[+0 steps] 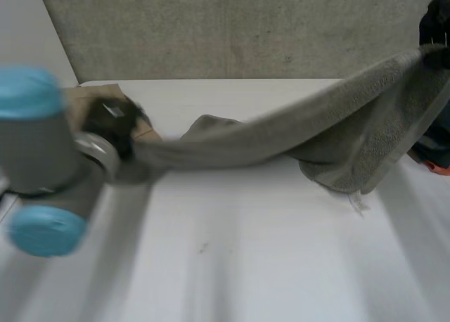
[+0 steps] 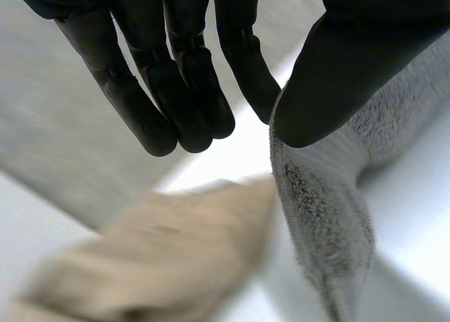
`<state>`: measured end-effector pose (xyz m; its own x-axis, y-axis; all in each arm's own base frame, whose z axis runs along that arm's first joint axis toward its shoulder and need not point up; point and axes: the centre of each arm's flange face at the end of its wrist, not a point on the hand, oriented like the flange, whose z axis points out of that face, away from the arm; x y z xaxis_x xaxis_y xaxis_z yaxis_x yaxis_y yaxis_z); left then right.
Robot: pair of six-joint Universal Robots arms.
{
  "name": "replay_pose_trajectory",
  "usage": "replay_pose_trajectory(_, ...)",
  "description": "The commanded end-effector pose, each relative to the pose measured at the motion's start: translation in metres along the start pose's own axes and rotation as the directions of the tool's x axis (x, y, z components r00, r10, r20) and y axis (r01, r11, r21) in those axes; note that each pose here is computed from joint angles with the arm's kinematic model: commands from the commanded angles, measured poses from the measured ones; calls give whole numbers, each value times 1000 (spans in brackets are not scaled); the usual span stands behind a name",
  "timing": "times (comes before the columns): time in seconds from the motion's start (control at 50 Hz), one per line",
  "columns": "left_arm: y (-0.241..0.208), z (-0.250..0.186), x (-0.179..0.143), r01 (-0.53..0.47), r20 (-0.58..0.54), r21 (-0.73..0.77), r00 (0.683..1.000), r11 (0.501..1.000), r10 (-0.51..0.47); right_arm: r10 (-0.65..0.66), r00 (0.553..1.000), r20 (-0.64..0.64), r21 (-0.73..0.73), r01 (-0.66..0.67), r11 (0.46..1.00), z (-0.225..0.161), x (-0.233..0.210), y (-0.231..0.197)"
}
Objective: Fold the laundry.
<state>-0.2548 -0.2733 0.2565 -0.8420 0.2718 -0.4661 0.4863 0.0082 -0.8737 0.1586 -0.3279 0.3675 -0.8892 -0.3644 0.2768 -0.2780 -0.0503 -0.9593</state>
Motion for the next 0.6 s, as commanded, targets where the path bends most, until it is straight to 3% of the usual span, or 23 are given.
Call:
replay_pose_trajectory(0.02, -84, -63, -86, 10, 139, 302, 989, 953, -54, -181, 983, 43, -135, 185, 973, -4, 14, 23)
replay_pose_trajectory(0.06, -100, -82, -97, -14, 118, 358, 992, 934, -31, -260, 962, 83, -190, 272, 943, -9, 14, 29)
replay_pose_trajectory(0.12, -95, -79, -103, -17, 90, 312, 996, 950, -12, -331, 932, 146, -235, 357, 904, -12, 10, 37)
replay_pose_trajectory(0.22, -71, -50, -81, -25, -43, 149, 999, 988, 32, -397, 867, 302, -242, 472, 848, -13, -17, 49)
replay_pose_trajectory(0.36, -31, 15, -50, -114, -82, 3, 990, 993, 114, -389, 832, 394, -236, 501, 833, 10, -49, 74)
replay_pose_trajectory(0.44, -18, 58, -44, -145, -48, -18, 988, 989, 144, -447, 827, 340, -195, 527, 827, 42, -54, 86)
replay_pose_trajectory(0.52, -48, 105, -57, -130, 74, 152, 990, 980, 119, -527, 838, 139, -63, 539, 840, 88, -48, 74)
replay_pose_trajectory(0.54, -56, 110, -61, -123, 98, 191, 990, 974, 106, -525, 851, 17, 8, 525, 851, 106, -40, 59)
replay_pose_trajectory(0.6, -95, 116, -79, -97, 182, 348, 983, 933, 34, -472, 866, -163, 113, 492, 863, 123, -28, 33)
